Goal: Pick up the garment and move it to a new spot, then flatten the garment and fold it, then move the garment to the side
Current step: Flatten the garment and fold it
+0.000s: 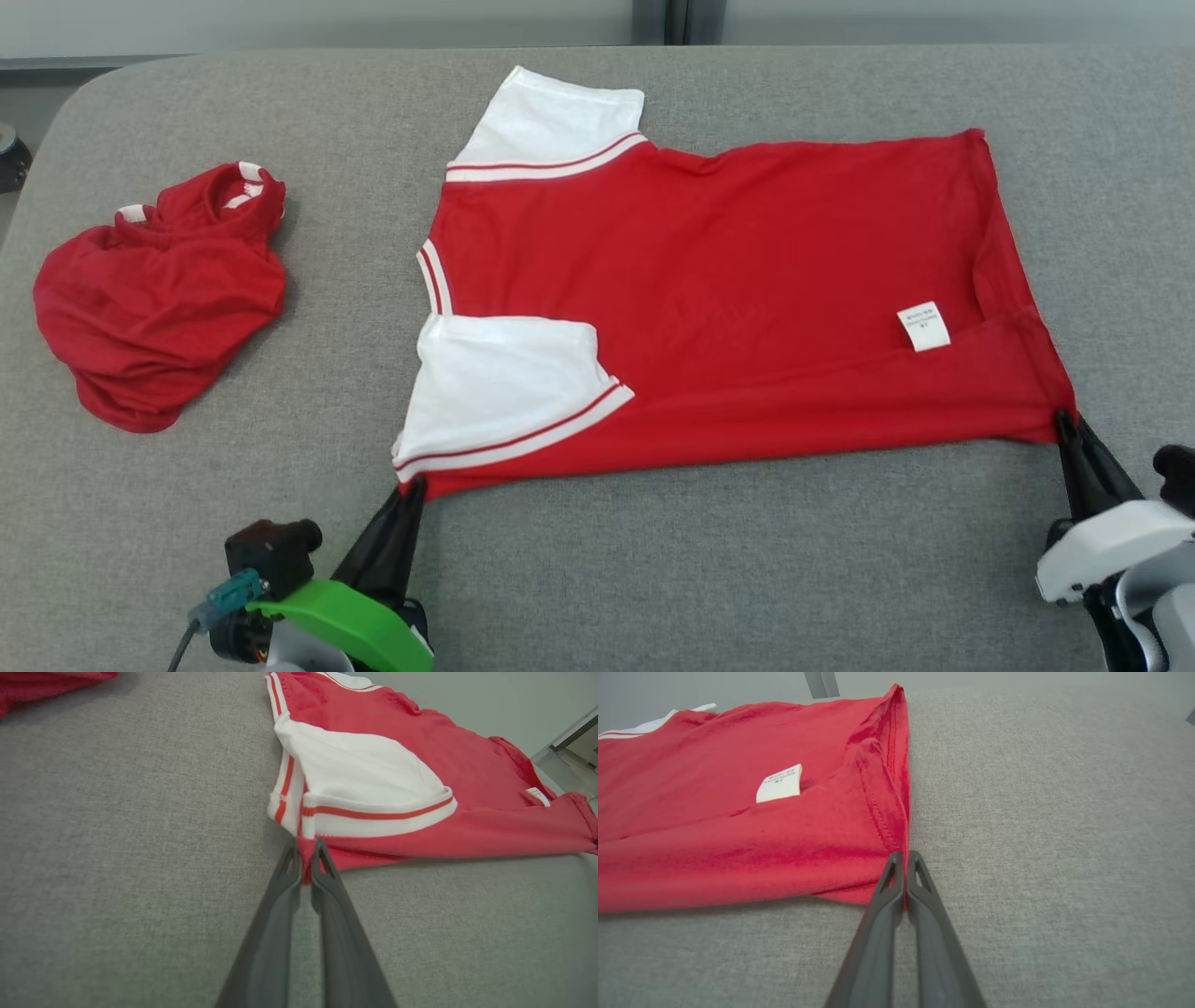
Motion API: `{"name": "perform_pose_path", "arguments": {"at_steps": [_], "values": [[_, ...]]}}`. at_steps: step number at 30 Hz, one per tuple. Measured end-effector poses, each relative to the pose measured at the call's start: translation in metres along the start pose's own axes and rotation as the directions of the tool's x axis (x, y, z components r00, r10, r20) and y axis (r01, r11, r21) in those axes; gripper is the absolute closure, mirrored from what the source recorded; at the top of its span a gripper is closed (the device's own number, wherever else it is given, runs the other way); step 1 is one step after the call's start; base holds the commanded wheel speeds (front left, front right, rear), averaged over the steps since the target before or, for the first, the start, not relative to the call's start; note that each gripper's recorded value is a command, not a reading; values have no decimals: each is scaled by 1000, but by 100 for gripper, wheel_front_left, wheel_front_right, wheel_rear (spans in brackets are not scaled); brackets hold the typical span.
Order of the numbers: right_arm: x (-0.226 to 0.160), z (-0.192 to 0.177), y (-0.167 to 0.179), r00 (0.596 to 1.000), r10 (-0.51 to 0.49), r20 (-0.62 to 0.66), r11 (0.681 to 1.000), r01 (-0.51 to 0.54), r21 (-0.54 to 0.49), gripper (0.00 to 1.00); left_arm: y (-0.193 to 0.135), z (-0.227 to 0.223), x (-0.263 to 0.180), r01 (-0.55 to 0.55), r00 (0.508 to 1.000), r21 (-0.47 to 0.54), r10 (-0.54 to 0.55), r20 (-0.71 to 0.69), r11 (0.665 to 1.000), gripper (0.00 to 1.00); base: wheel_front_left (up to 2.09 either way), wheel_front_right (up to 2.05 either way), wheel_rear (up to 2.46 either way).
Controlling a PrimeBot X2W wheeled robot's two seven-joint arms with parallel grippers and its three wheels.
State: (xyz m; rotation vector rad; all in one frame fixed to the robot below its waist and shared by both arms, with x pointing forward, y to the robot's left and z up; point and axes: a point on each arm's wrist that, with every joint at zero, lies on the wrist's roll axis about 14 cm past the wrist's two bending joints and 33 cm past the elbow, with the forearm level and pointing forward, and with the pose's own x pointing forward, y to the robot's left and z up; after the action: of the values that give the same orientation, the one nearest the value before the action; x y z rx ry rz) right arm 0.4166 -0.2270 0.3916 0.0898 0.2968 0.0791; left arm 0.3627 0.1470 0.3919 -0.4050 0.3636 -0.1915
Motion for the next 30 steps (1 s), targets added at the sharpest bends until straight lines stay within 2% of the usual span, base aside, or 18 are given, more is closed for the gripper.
{"name": "perform_pose_path", "arguments": {"at_steps": [7,11,17,18,19,20,22,23,24,30], "values": [[-37,-23,-8,998,-11,-58,1000,11,3,100,-9,-15,-23,2,1000,-31,-3,-18,1000,100,0,0,0],[-58,-33,-11,996,-20,-81,1000,20,-3,100,-9,-29,-36,-20,998,-8,19,-65,1000,100,0,0,0],[-68,-34,-14,996,-36,-81,999,36,-4,100,-11,-36,-42,-19,993,3,20,-117,1000,100,0,0,0],[-69,-35,-13,996,-38,-83,999,38,-4,70,-12,-36,-42,-19,993,5,20,-119,1000,100,0,0,0],[-69,-35,-14,996,-42,-81,999,42,-4,12,-12,-35,-42,-20,993,6,21,-120,1000,100,0,0,0],[-69,-33,-14,996,-45,-76,999,45,-4,0,-13,-34,-41,-19,993,8,20,-119,1000,82,0,0,0],[-69,-31,-14,997,-49,-67,999,48,-10,0,-13,-33,-41,-23,992,10,24,-123,1000,58,0,0,0],[-69,-29,-14,997,-49,-60,999,48,-15,0,-13,-34,-41,-28,991,17,30,-133,999,34,0,0,0],[-67,-25,-14,998,-50,-45,999,50,-13,0,-13,-33,-40,-30,990,28,33,-136,999,0,0,0,0],[-62,-2,-9,999,-32,26,999,33,-27,0,-35,0,-29,30,998,48,-27,-63,998,0,0,0,0]]}}
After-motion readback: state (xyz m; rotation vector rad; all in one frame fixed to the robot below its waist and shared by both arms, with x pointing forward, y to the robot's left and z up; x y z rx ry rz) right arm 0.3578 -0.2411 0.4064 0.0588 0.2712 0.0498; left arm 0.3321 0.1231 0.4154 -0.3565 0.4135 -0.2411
